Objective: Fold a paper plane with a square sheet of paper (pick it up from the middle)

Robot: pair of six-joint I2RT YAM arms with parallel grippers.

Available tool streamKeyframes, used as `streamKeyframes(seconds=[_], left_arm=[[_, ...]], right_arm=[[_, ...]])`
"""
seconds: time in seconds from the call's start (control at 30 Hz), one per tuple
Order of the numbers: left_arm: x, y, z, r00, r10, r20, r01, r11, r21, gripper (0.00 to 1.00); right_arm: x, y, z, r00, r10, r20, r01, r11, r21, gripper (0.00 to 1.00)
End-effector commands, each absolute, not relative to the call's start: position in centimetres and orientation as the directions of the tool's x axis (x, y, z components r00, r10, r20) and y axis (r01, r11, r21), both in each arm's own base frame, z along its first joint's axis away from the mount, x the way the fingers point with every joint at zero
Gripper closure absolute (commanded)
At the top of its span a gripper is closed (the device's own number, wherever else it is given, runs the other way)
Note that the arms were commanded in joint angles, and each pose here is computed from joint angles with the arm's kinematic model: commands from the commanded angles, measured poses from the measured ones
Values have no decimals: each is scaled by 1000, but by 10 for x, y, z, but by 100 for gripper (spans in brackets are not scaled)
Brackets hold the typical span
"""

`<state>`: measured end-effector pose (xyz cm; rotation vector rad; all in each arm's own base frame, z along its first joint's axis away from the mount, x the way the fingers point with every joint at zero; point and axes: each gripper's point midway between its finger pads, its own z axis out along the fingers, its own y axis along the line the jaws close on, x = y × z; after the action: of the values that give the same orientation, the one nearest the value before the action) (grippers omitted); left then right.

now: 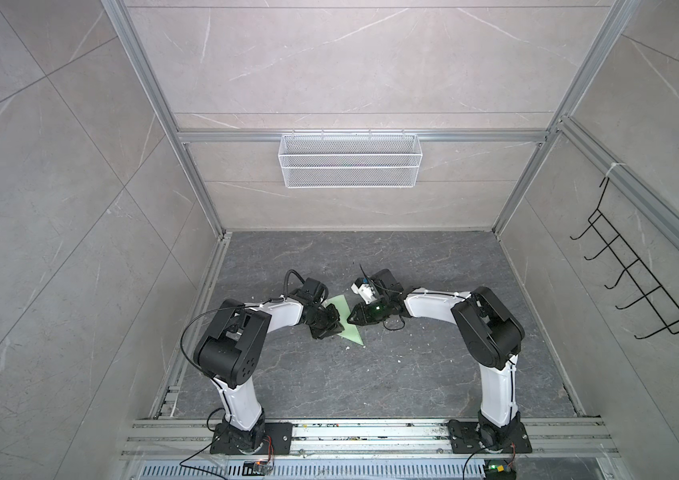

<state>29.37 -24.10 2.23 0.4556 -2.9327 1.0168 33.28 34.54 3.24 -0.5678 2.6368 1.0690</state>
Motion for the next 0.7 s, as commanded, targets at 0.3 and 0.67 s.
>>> streamKeyframes(seconds=[0.3, 0.67], left_arm=[[294, -234, 19, -964, -259, 59, -246, 783, -571, 90], [292, -226, 5, -958, -274, 80, -276, 813, -513, 93]], right_arm=[[329, 336, 57, -880, -228, -418, -457, 648, 609, 69], [282, 341, 56, -887, -287, -360, -457, 645, 612, 82]])
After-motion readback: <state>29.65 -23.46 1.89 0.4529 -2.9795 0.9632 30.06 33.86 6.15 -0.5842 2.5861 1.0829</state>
